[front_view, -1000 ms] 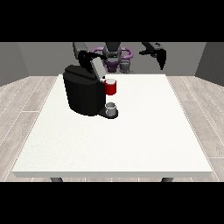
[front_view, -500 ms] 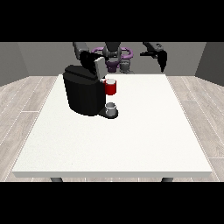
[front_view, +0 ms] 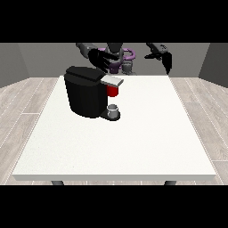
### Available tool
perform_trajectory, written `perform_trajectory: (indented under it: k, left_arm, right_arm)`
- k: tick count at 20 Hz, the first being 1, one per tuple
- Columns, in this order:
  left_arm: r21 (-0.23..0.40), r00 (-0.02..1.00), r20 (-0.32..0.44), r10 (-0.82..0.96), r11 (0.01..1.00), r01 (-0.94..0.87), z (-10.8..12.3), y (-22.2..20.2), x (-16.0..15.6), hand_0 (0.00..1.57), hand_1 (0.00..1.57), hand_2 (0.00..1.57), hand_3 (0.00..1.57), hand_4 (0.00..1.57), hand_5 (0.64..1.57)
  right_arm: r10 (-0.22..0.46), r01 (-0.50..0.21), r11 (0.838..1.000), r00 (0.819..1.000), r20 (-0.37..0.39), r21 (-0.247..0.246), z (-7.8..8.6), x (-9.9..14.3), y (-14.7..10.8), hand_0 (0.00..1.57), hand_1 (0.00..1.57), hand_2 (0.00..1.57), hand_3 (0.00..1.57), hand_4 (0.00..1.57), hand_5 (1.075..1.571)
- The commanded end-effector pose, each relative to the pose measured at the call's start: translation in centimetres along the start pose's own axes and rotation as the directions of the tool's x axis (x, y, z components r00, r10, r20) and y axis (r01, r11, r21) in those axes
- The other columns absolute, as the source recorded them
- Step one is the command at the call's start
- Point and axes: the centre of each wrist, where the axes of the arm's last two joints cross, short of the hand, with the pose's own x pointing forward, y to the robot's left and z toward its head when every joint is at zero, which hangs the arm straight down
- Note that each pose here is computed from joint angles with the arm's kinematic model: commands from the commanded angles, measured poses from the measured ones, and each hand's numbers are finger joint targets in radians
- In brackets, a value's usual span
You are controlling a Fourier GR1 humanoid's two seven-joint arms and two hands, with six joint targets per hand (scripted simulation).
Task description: Insert the coffee pod into the coffee machine and close the lid
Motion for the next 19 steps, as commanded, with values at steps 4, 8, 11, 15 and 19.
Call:
perform_trajectory:
  k: [4, 8, 11, 15, 19]
  left_arm:
    - [0.031, 0.999, -0.038, 0.012, 0.999, -0.011, 1.5, 0.1, -2.1, 0.0, 0.0, 0.0, 0.0, 0.18, 1.571]
    - [-0.037, 1.0, 0.007, 0.024, 0.999, -0.023, -0.7, -1.8, 1.7, 0.0, 0.0, 0.0, 0.0, 0.0, 1.571]
    - [0.04, 1.0, -0.011, 0.014, 0.999, -0.014, 0.7, -0.7, -1.6, 0.0, 0.0, 0.0, 0.0, 0.2, 1.571]
    - [0.028, 0.999, -0.034, 0.033, 0.999, -0.032, 2.4, 0.5, -2.7, 0.0, 0.0, 0.0, 0.0, 0.17, 1.571]
    - [0.061, 0.996, -0.077, 0.048, 0.997, -0.044, 3.3, -0.3, -4.0, 0.0, 0.0, 0.0, 0.0, 0.19, 1.571]
  right_arm:
    - [0.008, -0.007, 0.998, 1.0, -0.007, 0.056, -0.8, 1.5, 1.0, 0.0, 0.0, 0.0, 0.0, 0.12, 1.571]
    - [0.005, -0.004, 1.0, 0.996, 0.093, -0.008, -0.8, 0.4, 0.8, 0.0, 0.0, 0.0, 0.0, 0.03, 1.571]
    - [-0.102, 0.087, 0.986, 0.989, 0.106, 0.14, 1.8, -1.2, 5.4, 0.0, 0.0, 0.0, 0.0, 0.18, 1.571]
    - [-0.22, 0.213, 0.972, 0.974, 0.059, 0.103, 4.2, -3.2, 5.8, 0.0, 0.0, 0.0, 0.0, 0.27, 1.571]
    - [-0.292, 0.294, 0.955, 0.955, -0.046, 0.046, 9.2, -7.2, 7.2, 0.0, 0.0, 0.0, 0.0, 0.16, 1.571]
